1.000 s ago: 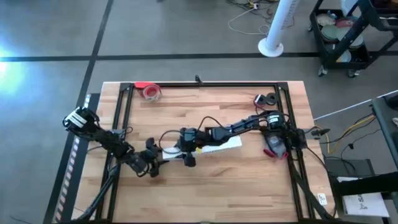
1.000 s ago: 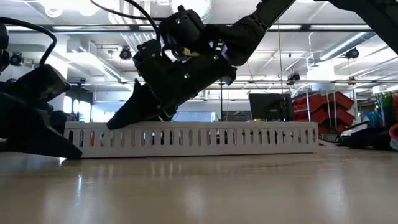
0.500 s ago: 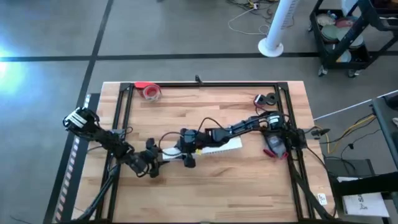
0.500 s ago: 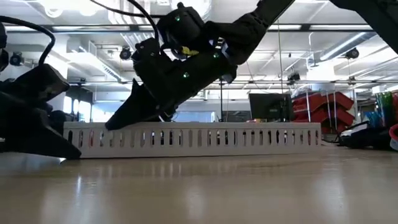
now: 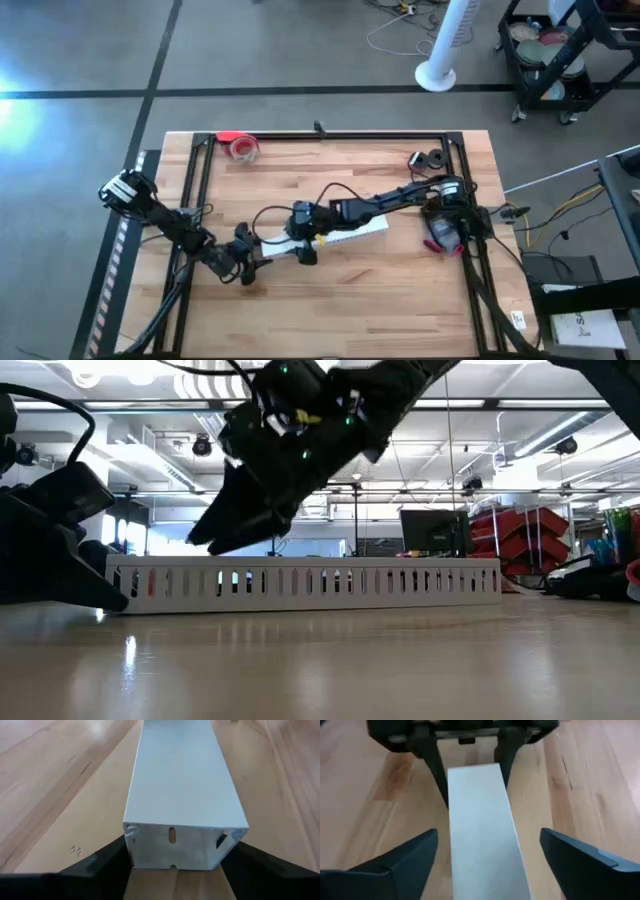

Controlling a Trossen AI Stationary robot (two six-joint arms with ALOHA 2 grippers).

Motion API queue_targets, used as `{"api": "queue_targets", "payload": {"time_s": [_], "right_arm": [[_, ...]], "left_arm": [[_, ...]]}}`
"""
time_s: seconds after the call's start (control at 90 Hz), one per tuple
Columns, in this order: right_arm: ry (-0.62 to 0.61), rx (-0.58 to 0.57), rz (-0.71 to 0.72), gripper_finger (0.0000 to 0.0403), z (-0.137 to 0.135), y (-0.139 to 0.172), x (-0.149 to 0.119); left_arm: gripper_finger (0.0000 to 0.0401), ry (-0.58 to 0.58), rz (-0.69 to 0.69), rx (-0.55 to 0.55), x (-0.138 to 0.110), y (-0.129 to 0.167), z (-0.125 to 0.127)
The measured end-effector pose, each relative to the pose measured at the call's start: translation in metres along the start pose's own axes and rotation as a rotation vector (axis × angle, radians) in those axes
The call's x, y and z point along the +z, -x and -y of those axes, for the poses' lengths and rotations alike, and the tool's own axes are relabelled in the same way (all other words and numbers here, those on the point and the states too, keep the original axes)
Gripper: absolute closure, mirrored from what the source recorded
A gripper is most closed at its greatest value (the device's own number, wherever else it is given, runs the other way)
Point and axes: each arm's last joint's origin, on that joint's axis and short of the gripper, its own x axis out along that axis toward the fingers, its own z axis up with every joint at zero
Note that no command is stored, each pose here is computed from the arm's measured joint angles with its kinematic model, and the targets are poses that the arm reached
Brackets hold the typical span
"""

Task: Ziptie cables
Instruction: Close the white cable duct, then return to Home Position

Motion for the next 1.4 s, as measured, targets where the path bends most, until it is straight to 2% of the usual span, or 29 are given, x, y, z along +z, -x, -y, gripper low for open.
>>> {"api": "queue_targets", "payload": {"time_s": [0.144,0.233,0.411,0.533,0.689,0.844,1.056,1.222,1.4], "right_arm": [[0.058,0.039,-0.007,0.004,-0.005,0.026,0.018],[0.092,0.033,0.043,0.0039,-0.008,0.051,0.034],[0.187,-0.117,0.15,0.0039,-0.006,0.106,0.062],[0.227,-0.163,0.21,0.0039,-0.007,0.135,0.071],[0.226,-0.186,0.208,0.0039,0.001,0.15,0.059],[0.215,-0.217,0.273,0.0039,0.008,0.161,0.044],[0.169,-0.237,0.402,0.0039,0.009,0.178,0.023],[0.137,-0.268,0.528,0.0039,0.003,0.195,0.0],[0.124,-0.279,0.659,0.0039,-0.003,0.219,-0.02]], "left_arm": [[0.0135,0.025,-0.036,-0.037,0.004,0.006,-0.001],[0.0126,0.079,-0.064,-0.094,0.009,0.012,0.0],[0.0102,0.245,-0.169,-0.23,0.017,0.027,-0.001],[0.0099,0.312,-0.127,-0.289,0.029,0.038,-0.002],[0.0116,0.297,0.068,-0.321,0.05,0.051,-0.007],[0.0135,0.282,0.297,-0.212,0.076,0.054,-0.025],[0.0146,0.211,0.348,-0.23,0.106,0.048,-0.053],[0.0161,0.103,0.415,-0.093,0.128,0.043,-0.076],[0.0189,-0.009,0.494,-0.024,0.15,0.043,-0.09]]}}
